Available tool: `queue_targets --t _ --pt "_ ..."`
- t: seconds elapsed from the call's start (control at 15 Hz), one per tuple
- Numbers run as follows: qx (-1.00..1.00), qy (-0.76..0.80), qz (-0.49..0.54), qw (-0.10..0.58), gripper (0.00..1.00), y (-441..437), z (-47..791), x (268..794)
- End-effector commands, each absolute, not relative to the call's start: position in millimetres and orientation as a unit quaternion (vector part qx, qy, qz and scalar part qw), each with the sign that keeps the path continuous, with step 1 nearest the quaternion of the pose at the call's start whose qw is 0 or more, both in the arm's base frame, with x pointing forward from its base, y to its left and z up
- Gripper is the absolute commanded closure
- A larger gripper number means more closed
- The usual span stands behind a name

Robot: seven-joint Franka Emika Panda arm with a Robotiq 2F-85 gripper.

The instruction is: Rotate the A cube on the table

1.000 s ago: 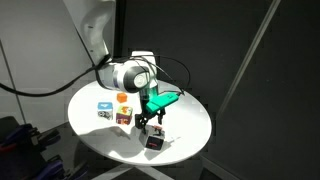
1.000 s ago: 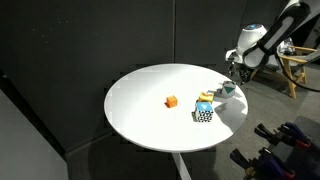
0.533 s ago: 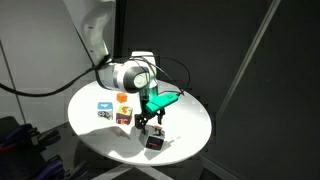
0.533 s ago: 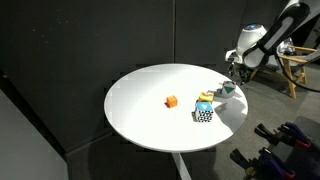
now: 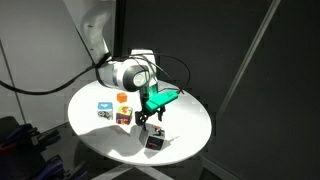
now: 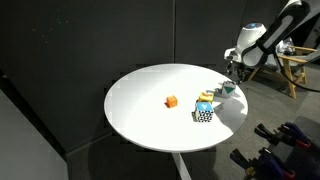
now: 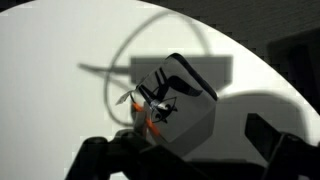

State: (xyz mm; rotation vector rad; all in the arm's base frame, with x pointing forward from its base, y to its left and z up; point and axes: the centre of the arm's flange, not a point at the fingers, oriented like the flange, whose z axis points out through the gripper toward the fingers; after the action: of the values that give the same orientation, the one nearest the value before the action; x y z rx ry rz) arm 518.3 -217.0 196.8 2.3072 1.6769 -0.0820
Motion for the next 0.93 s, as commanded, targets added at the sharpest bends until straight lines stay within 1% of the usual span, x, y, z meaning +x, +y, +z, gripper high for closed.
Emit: queue_targets --t 0.0,0.27,0.4,0.47,0.87 --pt "0.820 0.552 -0.005 0.153 0.00 -218.1 214.1 515.4" --pt "0.842 0.514 0.006 0.161 0.00 -220.6 219.6 518.2" --pt "0.823 0.545 0.016 0.162 0.00 -219.9 222.0 517.9" --pt "0.832 0.533 0.000 0.156 0.00 -220.1 213.1 522.9" --pt "0.828 0.537 0.008 0.159 0.00 -217.4 214.3 524.9"
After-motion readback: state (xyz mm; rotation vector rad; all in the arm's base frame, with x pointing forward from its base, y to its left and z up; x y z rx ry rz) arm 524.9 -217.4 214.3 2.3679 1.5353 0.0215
